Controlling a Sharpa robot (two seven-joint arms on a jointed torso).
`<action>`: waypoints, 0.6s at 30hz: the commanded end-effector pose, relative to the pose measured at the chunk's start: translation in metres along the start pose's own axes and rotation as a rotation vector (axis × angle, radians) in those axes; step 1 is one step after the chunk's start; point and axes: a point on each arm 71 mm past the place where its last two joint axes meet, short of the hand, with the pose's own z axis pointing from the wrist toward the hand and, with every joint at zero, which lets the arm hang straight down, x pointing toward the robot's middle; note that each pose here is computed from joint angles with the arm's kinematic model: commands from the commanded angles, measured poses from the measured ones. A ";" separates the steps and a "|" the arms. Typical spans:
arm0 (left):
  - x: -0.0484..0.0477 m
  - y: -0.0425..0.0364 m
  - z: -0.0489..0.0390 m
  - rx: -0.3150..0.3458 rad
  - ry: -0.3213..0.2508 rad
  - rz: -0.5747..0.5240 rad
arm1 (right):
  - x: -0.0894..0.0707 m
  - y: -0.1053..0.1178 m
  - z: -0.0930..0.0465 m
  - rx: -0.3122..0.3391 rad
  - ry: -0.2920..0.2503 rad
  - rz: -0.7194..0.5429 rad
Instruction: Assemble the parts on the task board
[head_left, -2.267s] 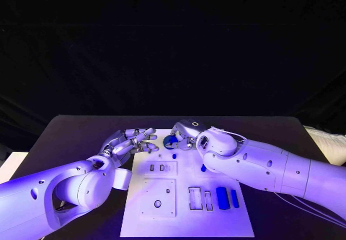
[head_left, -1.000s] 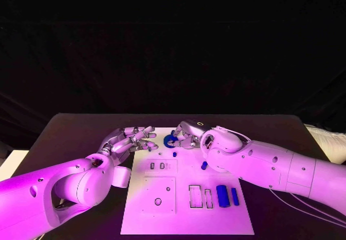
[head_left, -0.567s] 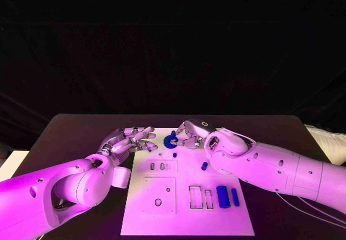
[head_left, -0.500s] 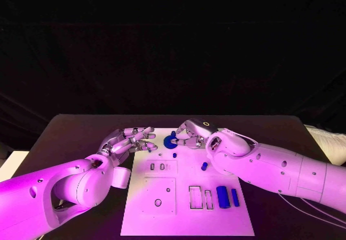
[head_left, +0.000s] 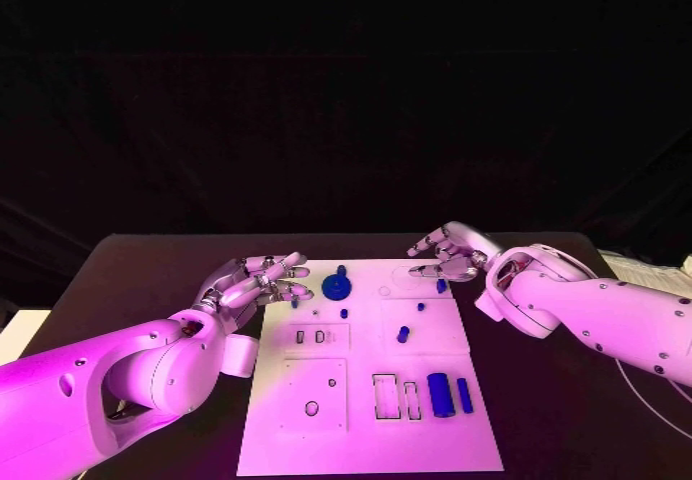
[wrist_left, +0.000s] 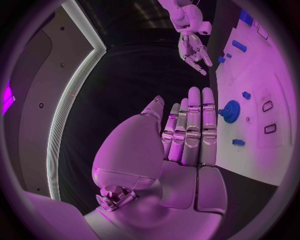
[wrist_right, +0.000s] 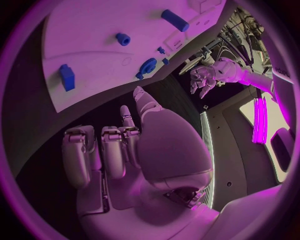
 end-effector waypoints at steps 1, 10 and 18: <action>0.0029 -0.0029 0.0011 0.037 0.048 -0.022 | -0.001 -0.005 -0.003 -0.043 0.042 0.077; -0.0007 -0.0022 0.0024 0.037 0.035 -0.017 | -0.004 -0.033 -0.014 -0.023 0.031 -0.092; -0.0031 -0.0016 0.0034 0.034 0.031 -0.015 | -0.002 -0.048 -0.014 0.015 0.025 -0.113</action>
